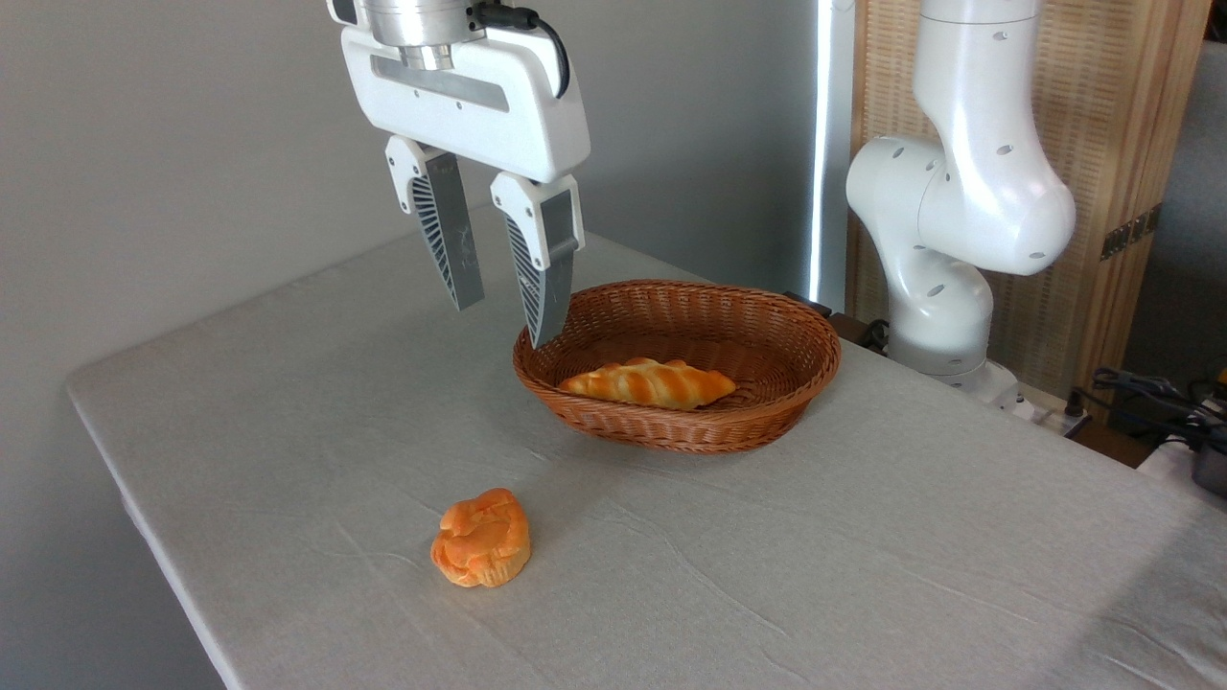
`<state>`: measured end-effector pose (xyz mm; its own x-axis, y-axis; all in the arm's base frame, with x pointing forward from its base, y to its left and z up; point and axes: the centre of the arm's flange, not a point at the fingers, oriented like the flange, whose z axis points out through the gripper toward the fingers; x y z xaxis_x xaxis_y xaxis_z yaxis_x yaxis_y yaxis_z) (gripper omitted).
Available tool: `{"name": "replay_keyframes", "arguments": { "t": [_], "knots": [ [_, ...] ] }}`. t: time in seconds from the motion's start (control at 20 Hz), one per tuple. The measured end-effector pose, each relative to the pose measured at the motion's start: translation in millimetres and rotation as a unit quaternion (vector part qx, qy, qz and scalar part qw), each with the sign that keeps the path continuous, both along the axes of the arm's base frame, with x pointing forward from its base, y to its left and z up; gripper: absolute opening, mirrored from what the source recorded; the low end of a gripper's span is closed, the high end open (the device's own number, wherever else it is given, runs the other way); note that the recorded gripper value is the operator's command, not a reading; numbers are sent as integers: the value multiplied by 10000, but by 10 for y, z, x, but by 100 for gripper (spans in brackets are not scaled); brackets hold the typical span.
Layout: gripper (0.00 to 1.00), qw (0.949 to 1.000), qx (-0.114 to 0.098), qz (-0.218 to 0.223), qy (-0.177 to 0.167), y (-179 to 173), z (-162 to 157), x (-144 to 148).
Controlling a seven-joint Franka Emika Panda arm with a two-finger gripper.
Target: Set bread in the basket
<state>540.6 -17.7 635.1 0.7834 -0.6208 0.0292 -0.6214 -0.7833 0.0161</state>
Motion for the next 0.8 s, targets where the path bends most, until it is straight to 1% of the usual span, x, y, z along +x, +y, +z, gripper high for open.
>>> {"name": "replay_keyframes", "arguments": {
  "t": [0.05, 0.55, 0.8],
  "knots": [
    [100, 9999, -9, 170, -27, 194, 27, -3],
    [100, 9999, -10, 142, -43, 164, 40, -3],
    [100, 9998, -11, 145, -111, 165, 68, 7]
  ]
}}
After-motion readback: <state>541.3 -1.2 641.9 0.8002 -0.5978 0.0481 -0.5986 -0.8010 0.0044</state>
